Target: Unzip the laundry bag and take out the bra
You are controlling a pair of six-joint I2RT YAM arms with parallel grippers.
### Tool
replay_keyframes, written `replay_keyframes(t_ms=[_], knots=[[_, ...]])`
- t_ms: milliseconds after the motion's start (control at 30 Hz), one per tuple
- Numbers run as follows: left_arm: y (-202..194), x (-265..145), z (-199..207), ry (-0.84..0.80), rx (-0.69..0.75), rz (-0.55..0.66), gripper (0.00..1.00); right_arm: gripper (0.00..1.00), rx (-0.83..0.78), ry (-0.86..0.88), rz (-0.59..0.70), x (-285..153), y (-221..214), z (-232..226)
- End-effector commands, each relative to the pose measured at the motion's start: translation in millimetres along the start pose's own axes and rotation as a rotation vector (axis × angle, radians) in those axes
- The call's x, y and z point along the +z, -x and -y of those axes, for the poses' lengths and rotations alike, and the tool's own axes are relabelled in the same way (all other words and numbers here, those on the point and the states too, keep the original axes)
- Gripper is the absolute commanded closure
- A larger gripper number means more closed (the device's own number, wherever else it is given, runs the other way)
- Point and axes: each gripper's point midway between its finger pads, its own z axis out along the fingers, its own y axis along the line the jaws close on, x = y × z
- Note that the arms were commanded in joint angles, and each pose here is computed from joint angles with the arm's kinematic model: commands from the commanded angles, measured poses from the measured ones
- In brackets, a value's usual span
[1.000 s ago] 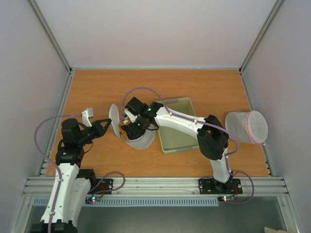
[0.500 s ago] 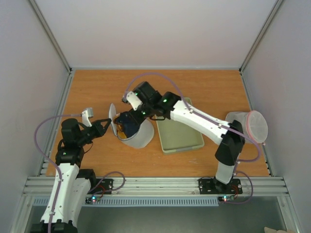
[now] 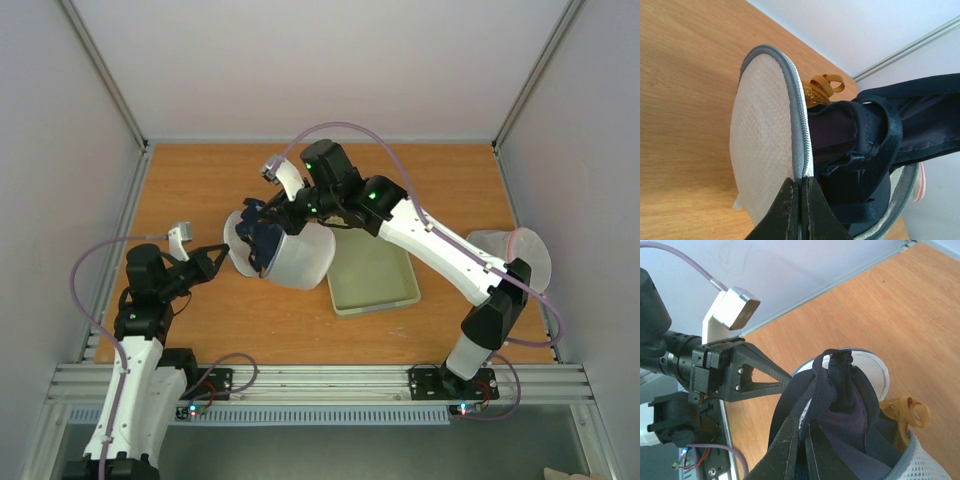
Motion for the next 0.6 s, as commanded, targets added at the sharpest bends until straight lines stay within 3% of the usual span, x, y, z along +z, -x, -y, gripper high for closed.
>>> replay_keyframes(t_ms=[0,300,433,567], knots=[[9.7,-3.3,12.2,-0.050,0.064,0.045,0.99,0.99,-0.082,0.090,0.159,-9.0,28.2,-14.3],[37.5,-23.6,66.3,-0.147,0.174,0.070,0.99,0.99,0.048,0.036,0.009,52.0,-39.8,21.5],[31.3,-29.5,76.5,-0.172,0.168,0.027,0.99,0.98,0.103,-0.098,-0.093,64.0,-82.9,50.9],[24.3,-30.2,80.4,-0.212,0.142,0.004,0.99,0.88,0.135,-0.144,-0.190,74.0,-120.4,60.3]])
